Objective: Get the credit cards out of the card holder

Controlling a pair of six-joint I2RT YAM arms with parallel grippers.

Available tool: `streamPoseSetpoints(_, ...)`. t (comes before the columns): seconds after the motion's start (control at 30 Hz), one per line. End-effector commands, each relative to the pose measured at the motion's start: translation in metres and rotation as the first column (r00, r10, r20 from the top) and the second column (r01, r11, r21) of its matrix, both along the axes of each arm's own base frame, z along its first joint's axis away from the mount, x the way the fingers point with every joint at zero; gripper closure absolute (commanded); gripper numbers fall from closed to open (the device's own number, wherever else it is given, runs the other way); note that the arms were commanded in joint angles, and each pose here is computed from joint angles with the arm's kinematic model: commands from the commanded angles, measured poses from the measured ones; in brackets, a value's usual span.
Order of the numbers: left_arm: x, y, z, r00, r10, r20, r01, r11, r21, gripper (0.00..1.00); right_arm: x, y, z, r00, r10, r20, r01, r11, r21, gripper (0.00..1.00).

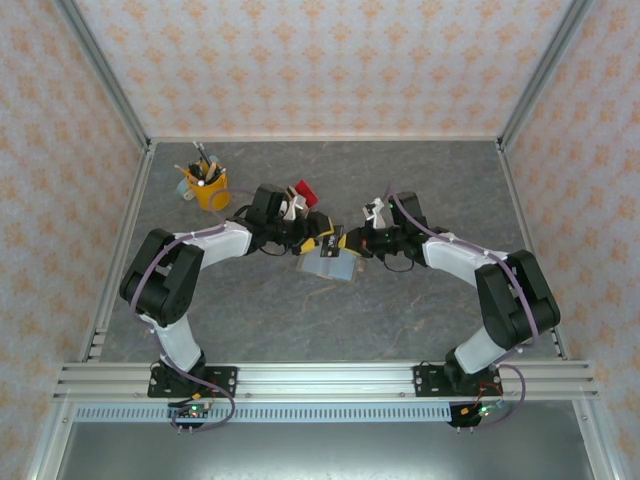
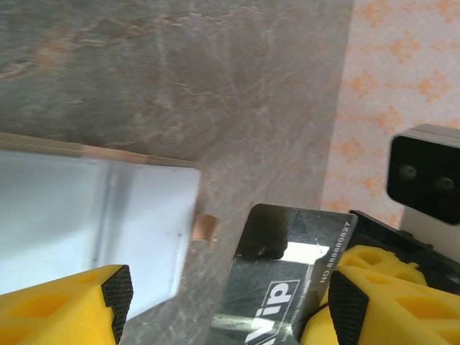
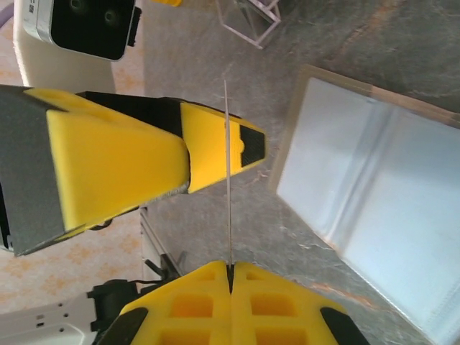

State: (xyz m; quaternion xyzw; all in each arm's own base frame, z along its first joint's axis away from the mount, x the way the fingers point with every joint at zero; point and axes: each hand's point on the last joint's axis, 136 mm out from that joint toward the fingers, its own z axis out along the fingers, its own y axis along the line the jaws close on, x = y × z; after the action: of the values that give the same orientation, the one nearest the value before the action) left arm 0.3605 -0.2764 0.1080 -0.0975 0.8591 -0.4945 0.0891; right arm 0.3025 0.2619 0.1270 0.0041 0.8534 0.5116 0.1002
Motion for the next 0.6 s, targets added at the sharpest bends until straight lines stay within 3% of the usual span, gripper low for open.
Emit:
streamPoseSetpoints(0.0, -0.003, -0.007, 0.026, 0.997, -0.045, 0.067, 0.051, 0.995, -0.084, 0.25, 0.001, 0.005, 0.017, 0.999, 0.015, 0.03, -0.018, 0.997, 0.079, 1.0)
streamPoseSetpoints(0.17, -0.004, -0.01, 0.04, 0.993, -0.061, 0.101, 0.073, 0.991, -0.115, 0.32, 0.004, 0.002, 0.018, 1.0, 0.004, 0.016, -0.005, 0.995, 0.097, 1.0)
streamPoseSetpoints(0.57, -0.004, -0.009, 0.047, 0.99, -0.063, 0.123, 0.078, 0.989, -0.123, 0.72, 0.003, -0.002, 0.011, 1.0, -0.003, -0.005, 0.003, 0.998, 0.07, 1.0)
